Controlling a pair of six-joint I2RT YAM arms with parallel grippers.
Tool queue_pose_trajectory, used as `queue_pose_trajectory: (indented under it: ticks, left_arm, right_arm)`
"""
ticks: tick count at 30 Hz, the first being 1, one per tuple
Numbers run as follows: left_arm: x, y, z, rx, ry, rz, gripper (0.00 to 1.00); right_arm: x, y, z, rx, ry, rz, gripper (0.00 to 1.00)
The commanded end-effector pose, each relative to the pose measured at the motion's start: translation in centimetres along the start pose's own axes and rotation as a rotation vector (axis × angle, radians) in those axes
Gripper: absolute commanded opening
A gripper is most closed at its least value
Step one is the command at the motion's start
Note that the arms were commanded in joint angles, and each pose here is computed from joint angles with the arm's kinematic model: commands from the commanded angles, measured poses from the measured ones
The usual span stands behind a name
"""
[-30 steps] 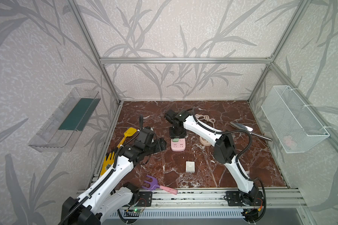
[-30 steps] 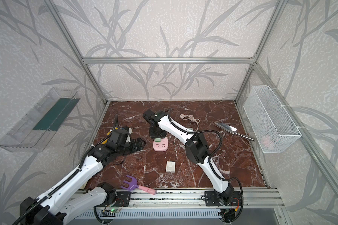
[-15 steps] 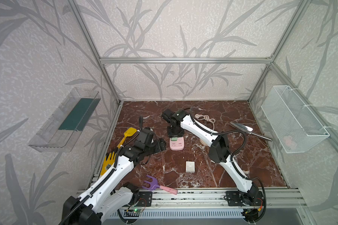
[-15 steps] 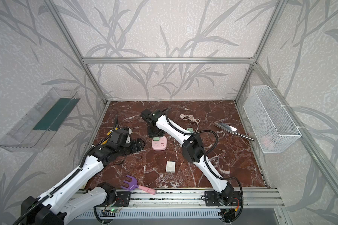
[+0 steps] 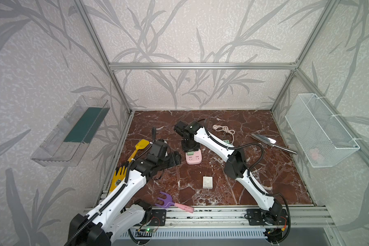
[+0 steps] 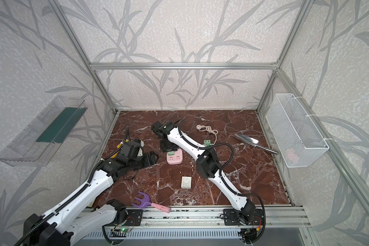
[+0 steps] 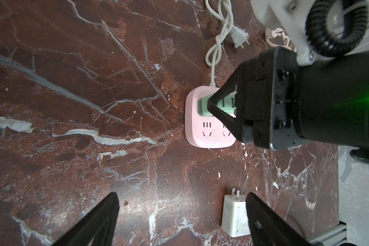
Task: Insert the plug
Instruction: 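Lower the mint adapter into the pink strip's socket with the right gripper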
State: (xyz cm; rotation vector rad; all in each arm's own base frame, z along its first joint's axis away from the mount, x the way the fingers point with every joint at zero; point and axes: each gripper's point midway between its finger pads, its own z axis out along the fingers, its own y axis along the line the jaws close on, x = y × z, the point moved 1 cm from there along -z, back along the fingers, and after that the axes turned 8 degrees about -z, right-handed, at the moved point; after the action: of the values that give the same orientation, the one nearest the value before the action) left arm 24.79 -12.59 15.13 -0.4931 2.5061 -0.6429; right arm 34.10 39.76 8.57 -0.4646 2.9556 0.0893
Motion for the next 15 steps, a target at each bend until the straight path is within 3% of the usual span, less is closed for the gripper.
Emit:
queue_pose_trajectory:
  ticks: [1,15]
  left_arm:
    - [0.3,0.3,0.3,-0.001,0.012,0.009,0.91]
    - [0.9,0.3,0.9,0.018,0.042,0.006,0.91]
  right_arm:
    - [3.3,-1.2,5.2,0.096,0.172,-0.030,0.00]
    - [4.6,-0.8,8.8,0.076,0.254,-0.023,0.00]
